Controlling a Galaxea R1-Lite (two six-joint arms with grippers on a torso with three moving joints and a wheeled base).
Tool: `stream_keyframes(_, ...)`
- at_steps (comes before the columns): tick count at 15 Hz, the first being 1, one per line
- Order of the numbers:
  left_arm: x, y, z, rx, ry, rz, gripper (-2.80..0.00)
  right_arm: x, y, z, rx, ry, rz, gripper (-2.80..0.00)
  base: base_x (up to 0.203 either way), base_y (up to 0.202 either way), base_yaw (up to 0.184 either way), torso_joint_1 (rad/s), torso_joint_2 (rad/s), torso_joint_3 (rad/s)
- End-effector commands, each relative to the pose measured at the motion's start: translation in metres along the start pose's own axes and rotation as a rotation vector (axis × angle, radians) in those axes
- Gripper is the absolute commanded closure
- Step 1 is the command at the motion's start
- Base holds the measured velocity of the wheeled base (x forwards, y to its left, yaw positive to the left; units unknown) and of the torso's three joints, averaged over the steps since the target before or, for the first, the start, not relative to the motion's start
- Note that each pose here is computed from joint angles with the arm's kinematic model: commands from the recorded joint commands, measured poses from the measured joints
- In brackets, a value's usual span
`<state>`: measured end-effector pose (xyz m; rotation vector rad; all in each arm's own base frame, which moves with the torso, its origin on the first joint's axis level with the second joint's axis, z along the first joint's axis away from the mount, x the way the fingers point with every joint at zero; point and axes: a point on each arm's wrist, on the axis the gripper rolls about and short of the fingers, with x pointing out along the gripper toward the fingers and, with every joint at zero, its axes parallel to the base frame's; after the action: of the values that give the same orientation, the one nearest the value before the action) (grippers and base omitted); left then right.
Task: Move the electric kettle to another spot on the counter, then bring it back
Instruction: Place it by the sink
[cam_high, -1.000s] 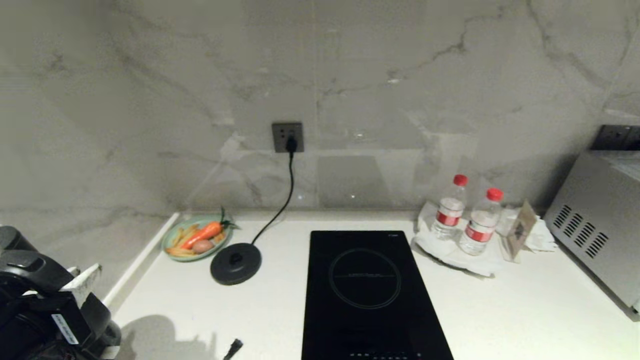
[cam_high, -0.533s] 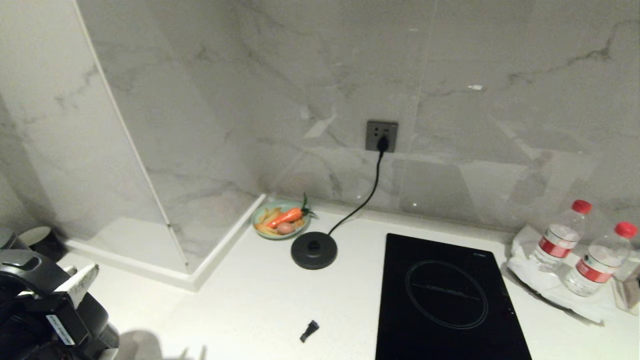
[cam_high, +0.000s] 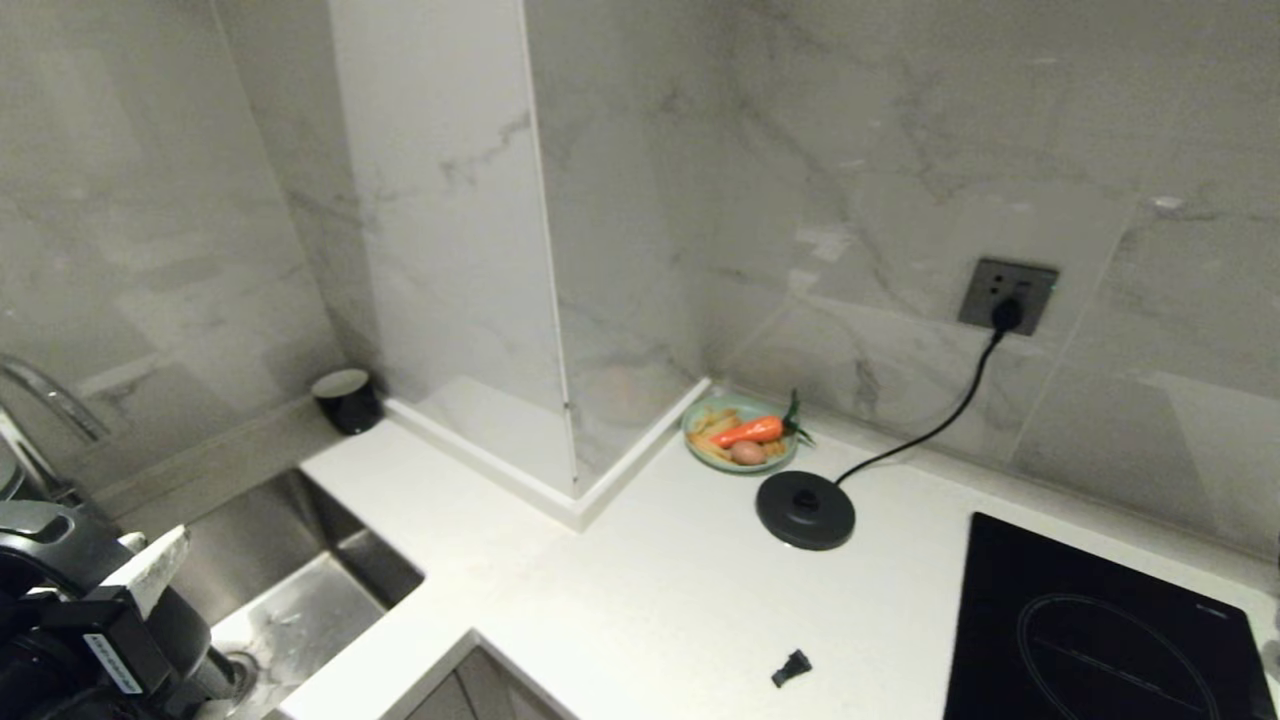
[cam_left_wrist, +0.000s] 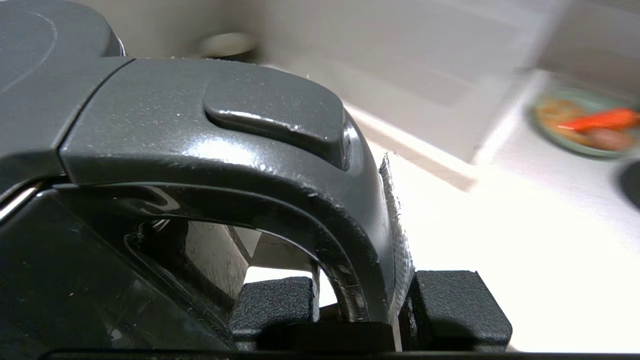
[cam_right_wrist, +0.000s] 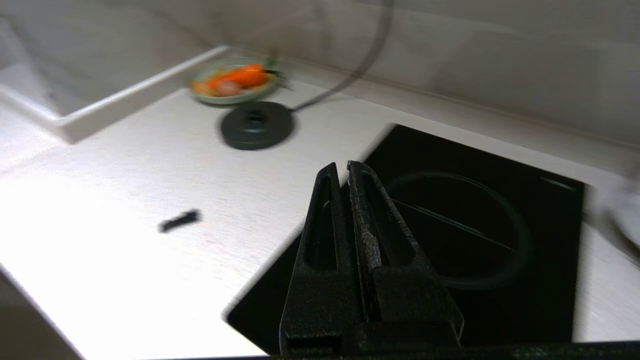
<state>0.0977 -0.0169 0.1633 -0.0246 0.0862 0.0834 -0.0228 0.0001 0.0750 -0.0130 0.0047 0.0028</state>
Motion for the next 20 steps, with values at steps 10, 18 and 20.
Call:
stream_keyframes(10,0.004,-0.001,-0.002,0.002,0.02,-0.002,0.0,0.0,0.0,0.0,0.001,0.0,0.0,0.0,-0.001,-0.008,0.173,0.003,0.0,0.002)
stream_keyframes(18,0.038,-0.014,0.008,-0.029,0.093,-0.139,0.0,0.0,0.0,0.0,0.001,0.0,0.001,0.0,0.0,-0.002,0.026,0.001,0.0,0.001)
stream_keyframes(20,0.063,-0.009,0.008,-0.028,0.139,-0.108,0.0,0.0,0.0,0.0,0.001,0.0,0.0,0.0,0.0,0.0,0.0,0.0,0.0,0.0)
